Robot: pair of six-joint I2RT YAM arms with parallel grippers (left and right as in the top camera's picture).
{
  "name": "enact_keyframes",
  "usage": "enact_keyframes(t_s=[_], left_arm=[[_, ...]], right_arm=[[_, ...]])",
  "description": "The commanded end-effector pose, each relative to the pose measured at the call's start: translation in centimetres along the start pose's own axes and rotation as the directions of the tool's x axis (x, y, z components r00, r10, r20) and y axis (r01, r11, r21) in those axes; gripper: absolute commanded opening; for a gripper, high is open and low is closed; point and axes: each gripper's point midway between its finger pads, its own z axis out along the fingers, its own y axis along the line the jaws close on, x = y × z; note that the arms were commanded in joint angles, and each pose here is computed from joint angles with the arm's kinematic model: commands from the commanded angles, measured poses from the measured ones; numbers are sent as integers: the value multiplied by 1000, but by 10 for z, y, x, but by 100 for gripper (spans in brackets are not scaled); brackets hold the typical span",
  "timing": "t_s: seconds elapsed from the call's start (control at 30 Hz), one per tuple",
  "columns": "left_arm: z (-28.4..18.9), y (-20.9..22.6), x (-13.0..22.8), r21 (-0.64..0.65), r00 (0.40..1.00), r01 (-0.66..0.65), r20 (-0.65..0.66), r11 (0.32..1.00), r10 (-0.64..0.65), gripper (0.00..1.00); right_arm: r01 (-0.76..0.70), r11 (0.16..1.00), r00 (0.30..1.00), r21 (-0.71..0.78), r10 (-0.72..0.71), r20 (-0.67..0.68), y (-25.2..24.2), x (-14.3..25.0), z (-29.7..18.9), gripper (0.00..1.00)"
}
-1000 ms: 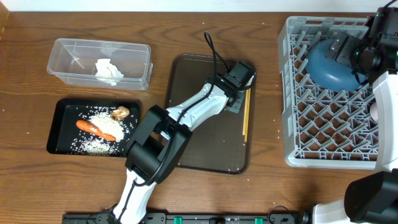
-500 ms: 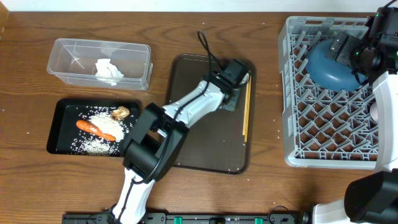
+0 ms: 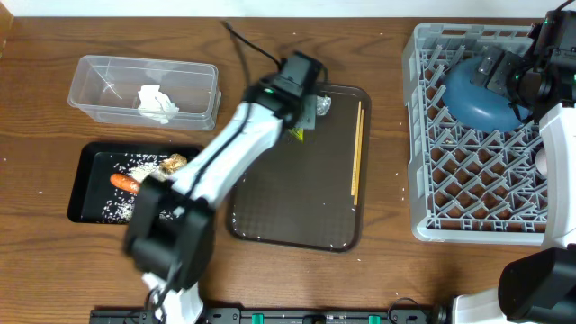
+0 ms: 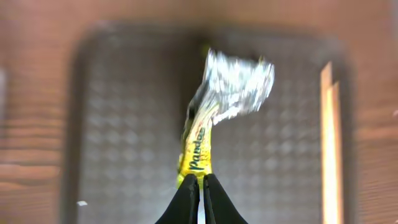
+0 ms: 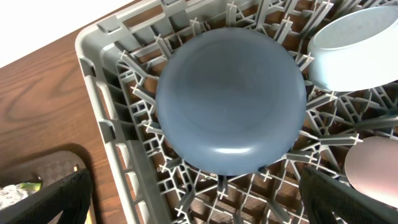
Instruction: Sort waste into correct bins and load items into the dishwasher rack
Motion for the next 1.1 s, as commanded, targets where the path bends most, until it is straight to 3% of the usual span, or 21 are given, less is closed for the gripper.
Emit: enact_keyframes(t_s=[0.0,0.13,0.17,0.2,0.23,0.27,0.33,0.6,0.77,1.07], left_arm=[[-31,25,-27,-9,992,95,86,995,-94,6],[-44,48,-37,-8,981,166,105,986,-165,8],[-43,49,-36,2,981,171,94,985,-171,17],[-39,49,-33,8,982,172,74,985,-172,41],[-34,48,-29,12,985,163,53,986,-164,58],[-29,46,-25,19,989,141,34,990,-141,67],[-15,38,-16,50,997,82,-13,995,-81,75],[59,13,26,92,987,-28,-154,995,42,79],[91,3,32,40,982,-149,-112,988,152,81],[94,-11,20,58,985,-161,-46,985,164,80]], right_arm=[[-17,1000,1000,9,16,12,-3,-2,-4,99],[-17,1000,1000,9,16,12,-3,-2,-4,99],[-17,1000,1000,9,16,12,-3,-2,-4,99],[-17,1000,1000,9,16,12,-3,-2,-4,99],[-17,1000,1000,9,16,12,-3,-2,-4,99],[-17,1000,1000,9,17,12,-3,-2,-4,99],[-17,1000,1000,9,16,12,-3,-2,-4,99],[-17,1000,1000,9,16,12,-3,-2,-4,99],[-17,1000,1000,9,16,12,-3,-2,-4,99],[-17,1000,1000,9,16,12,-3,-2,-4,99]])
